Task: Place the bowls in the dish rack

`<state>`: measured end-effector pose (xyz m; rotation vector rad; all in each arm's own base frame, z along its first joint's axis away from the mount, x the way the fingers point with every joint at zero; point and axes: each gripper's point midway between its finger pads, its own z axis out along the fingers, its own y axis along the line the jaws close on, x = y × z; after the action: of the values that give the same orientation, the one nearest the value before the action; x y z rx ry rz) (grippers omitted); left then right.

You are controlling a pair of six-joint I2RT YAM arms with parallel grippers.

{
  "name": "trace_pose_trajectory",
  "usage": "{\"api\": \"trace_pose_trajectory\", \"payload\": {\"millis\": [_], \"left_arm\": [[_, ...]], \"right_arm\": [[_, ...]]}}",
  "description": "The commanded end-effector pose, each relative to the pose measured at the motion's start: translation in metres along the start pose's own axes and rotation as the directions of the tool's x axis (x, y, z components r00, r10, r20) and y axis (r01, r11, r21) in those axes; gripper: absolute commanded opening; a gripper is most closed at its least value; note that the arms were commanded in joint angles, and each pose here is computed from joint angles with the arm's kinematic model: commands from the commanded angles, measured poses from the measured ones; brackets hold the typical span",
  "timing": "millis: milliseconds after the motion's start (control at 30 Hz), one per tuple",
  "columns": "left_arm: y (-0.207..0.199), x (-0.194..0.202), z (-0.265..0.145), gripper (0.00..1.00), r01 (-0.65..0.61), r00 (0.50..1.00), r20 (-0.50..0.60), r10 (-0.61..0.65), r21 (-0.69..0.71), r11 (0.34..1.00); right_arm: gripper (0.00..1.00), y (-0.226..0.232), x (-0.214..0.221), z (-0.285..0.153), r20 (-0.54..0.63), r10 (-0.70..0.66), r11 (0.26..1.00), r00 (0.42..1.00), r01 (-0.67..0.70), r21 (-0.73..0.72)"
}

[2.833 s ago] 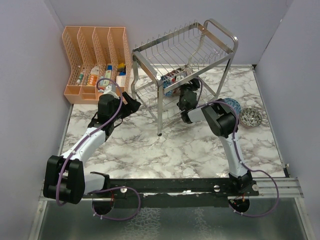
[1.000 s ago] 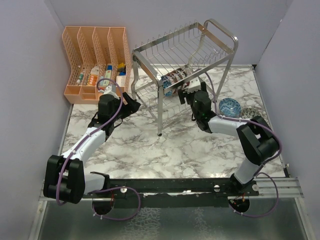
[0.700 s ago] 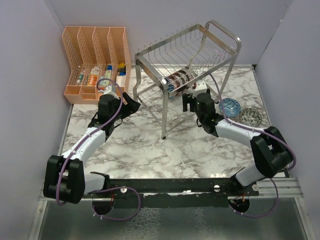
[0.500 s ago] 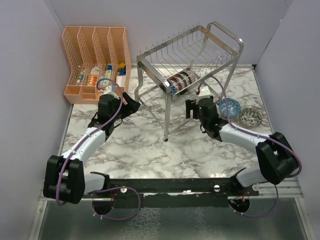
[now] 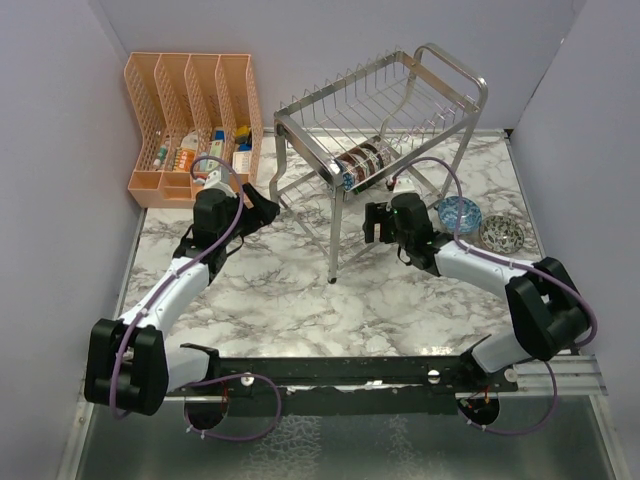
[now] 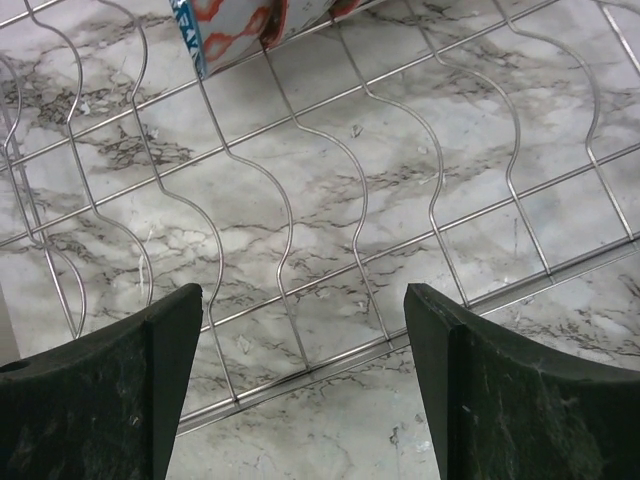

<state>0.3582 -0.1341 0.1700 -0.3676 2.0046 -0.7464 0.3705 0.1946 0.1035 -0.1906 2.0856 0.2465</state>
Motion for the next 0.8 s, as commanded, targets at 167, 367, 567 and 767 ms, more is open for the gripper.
{"api": "trace_pose_trajectory", "payload": {"millis": [167, 367, 567, 767], "left_arm": [[-0.005, -0.009, -0.009, 0.77, -0.019, 0.999, 0.033, 0.019, 0.005, 1.000], [-0.007, -0.006, -0.008, 0.77, -0.013, 1.000, 0.026, 0.012, 0.019, 1.000], [-0.009, -0.006, -0.008, 0.77, -0.010, 1.000, 0.027, 0.009, 0.030, 0.999], [-0.010, -0.007, -0.010, 0.77, -0.013, 0.999, 0.030, 0.011, 0.036, 0.999]], "right_arm": [[0.80, -0.001, 0.031, -0.025, -0.159, 0.151, 0.988, 0.976, -0.147, 0.035], [0.79, -0.026, 0.051, -0.058, -0.219, 0.226, 0.966, 0.949, -0.190, 0.175], [0.80, -0.047, 0.072, -0.074, -0.232, 0.356, 0.909, 0.905, -0.279, 0.308], [0.77, -0.090, 0.065, -0.078, -0.139, 0.556, 0.794, 0.819, -0.474, 0.380]]}}
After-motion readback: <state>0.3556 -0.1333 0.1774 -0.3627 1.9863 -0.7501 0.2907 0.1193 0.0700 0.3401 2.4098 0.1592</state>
